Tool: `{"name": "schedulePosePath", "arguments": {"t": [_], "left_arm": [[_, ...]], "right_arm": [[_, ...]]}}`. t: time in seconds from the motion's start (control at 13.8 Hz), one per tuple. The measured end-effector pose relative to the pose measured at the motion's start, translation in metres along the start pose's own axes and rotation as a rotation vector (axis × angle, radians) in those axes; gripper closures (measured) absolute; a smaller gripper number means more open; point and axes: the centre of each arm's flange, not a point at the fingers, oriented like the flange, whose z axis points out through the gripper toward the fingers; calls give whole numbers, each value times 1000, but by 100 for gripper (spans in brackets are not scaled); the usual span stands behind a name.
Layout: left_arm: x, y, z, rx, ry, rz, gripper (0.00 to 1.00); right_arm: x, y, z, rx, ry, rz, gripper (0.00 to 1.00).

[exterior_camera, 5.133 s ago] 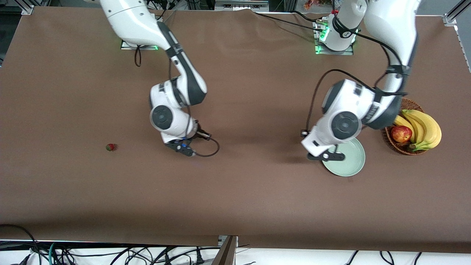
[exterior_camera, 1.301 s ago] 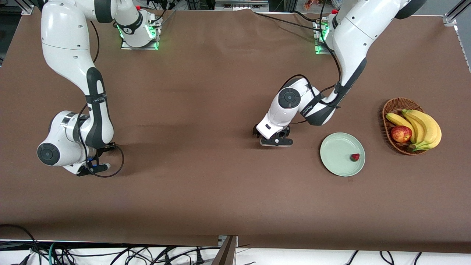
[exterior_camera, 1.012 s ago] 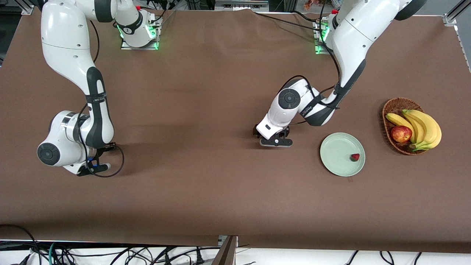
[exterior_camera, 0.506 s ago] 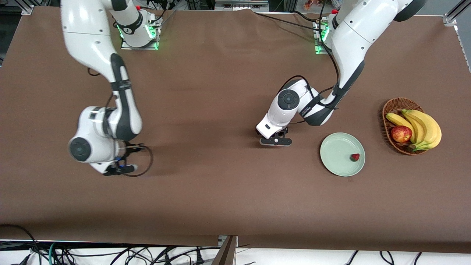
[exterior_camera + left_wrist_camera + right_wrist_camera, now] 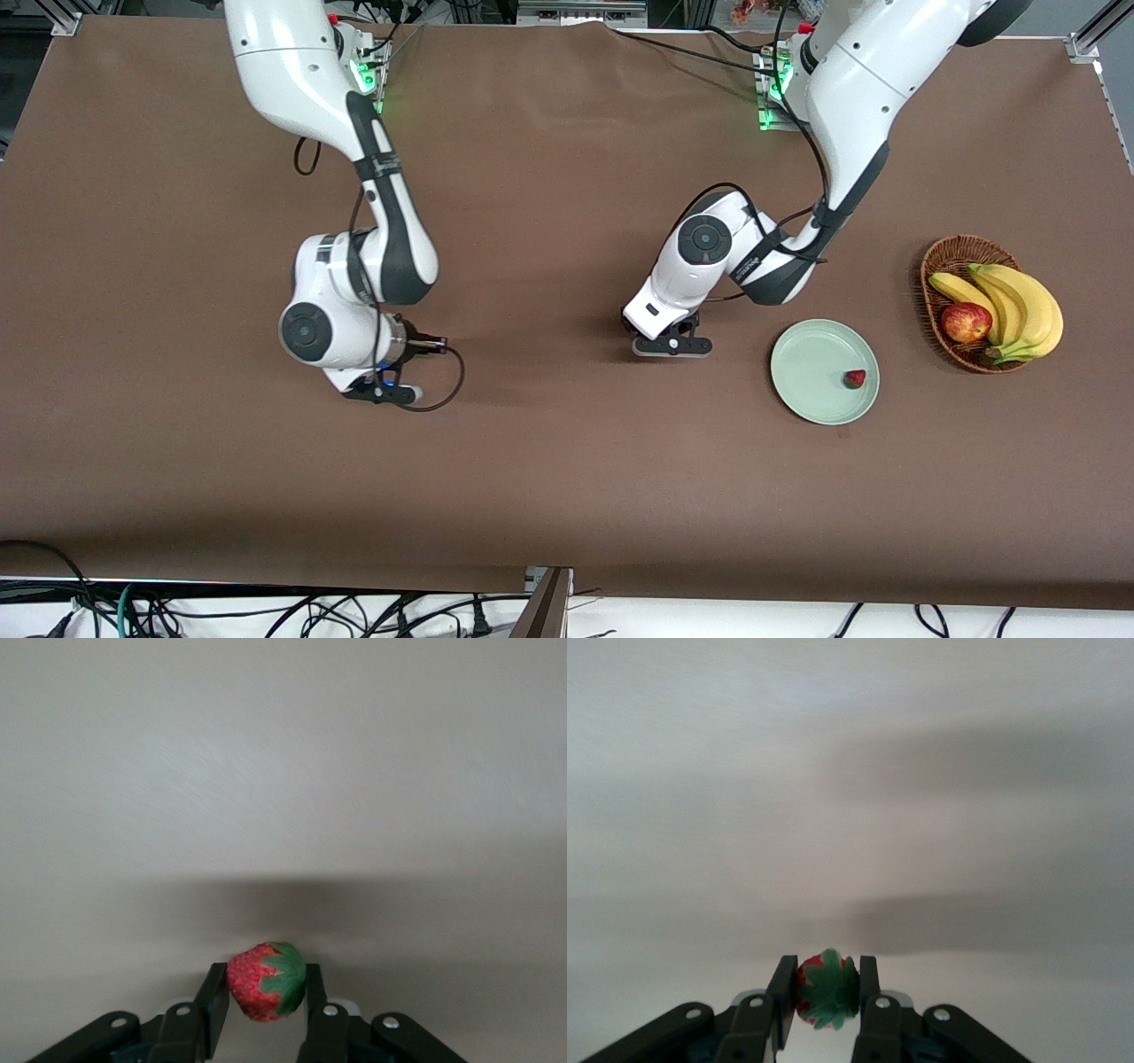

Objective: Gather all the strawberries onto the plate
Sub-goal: 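Place the strawberry on the plate with the left gripper while the right gripper carries another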

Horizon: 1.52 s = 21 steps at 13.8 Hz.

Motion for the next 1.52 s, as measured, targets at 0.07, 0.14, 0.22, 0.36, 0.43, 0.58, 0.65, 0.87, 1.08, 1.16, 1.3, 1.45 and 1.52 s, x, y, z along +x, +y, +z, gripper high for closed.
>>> {"name": "schedulePosePath", "arguments": {"t": [0.07,0.14,0.22,0.36,0.43,0.58,0.65,0.87,1.08,1.16,1.3,1.45,1.52], "left_arm": [[9,-14,-15,34,-3,-6,61],[17,-32,-30,80,-18,-3,61],[25,-54,-43,124,-38,14,61],[42,-101,-63,176,-76,82,61],[50,-127,-67,184,-93,136,61],[64,-177,-67,180,-127,253,61],[68,-199,-64,174,-147,312,61],[71,-262,-42,142,-216,440,61],[69,-295,-20,109,-255,464,61],[69,-291,-18,105,-258,471,59],[68,-283,-17,101,-258,484,51],[68,-283,-17,100,-257,483,32],[68,-283,-18,100,-257,483,22]], "right_arm": [[-11,-24,1,8,36,46,68],[-23,-48,5,22,67,86,68],[-37,-70,11,43,88,120,68],[-62,-110,26,105,113,178,68],[-73,-126,35,137,126,204,68],[-92,-153,52,201,154,240,68],[-101,-164,59,228,161,256,68],[-117,-196,74,274,156,291,68],[-128,-216,92,300,188,279,67],[-131,-220,99,306,202,272,61],[-132,-222,103,297,231,239,41],[-113,-215,86,257,266,208,21],[-99,-208,69,232,256,195,12]]}}
